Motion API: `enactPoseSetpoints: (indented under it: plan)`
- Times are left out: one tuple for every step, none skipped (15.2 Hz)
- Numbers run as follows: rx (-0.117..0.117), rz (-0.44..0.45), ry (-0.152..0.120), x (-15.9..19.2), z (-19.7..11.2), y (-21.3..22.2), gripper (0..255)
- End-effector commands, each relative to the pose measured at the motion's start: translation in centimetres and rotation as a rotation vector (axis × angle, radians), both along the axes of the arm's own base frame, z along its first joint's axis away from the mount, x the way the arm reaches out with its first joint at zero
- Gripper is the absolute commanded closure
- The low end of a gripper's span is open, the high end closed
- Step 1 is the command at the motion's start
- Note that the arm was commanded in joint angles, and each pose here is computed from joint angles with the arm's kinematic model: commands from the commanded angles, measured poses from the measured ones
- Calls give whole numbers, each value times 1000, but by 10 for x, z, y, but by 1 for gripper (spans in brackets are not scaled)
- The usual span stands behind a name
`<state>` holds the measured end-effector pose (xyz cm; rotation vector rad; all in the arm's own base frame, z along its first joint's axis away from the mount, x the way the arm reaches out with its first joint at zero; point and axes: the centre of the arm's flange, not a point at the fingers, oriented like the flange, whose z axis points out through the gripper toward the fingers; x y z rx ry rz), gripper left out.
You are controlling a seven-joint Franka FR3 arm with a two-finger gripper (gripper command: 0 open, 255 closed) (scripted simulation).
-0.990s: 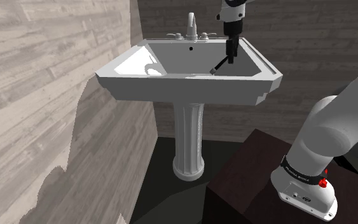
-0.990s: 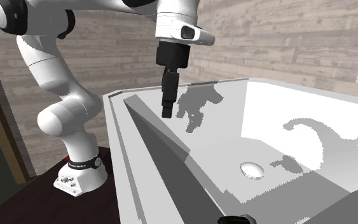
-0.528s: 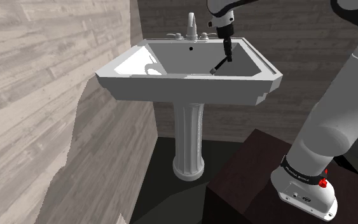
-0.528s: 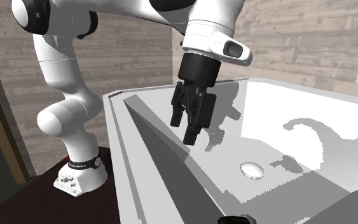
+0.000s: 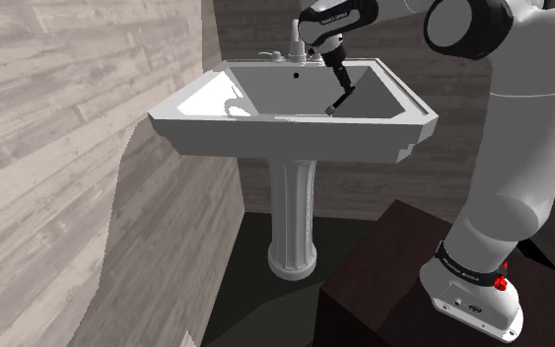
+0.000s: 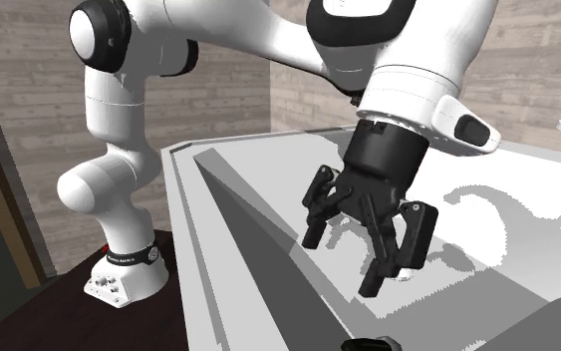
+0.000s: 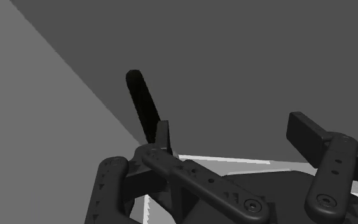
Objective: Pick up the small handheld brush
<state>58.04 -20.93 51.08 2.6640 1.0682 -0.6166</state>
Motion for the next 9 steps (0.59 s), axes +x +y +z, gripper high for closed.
enactPoseSetpoints:
  plan:
    - [-20, 62, 41, 25, -10, -11, 0]
    - [-30, 90, 60, 36, -16, -15, 0]
    - [-40, 119, 80, 47, -22, -19, 0]
    - [-47, 139, 93, 55, -26, -22, 0]
    - [-47, 139, 93, 55, -32, -22, 0]
    - [-47, 139, 93, 55, -37, -22, 0]
    - [-47, 139, 93, 55, -42, -22, 0]
    - [-47, 139, 93, 55, -47, -22, 0]
    - [-47, 139, 93, 55, -53, -22, 0]
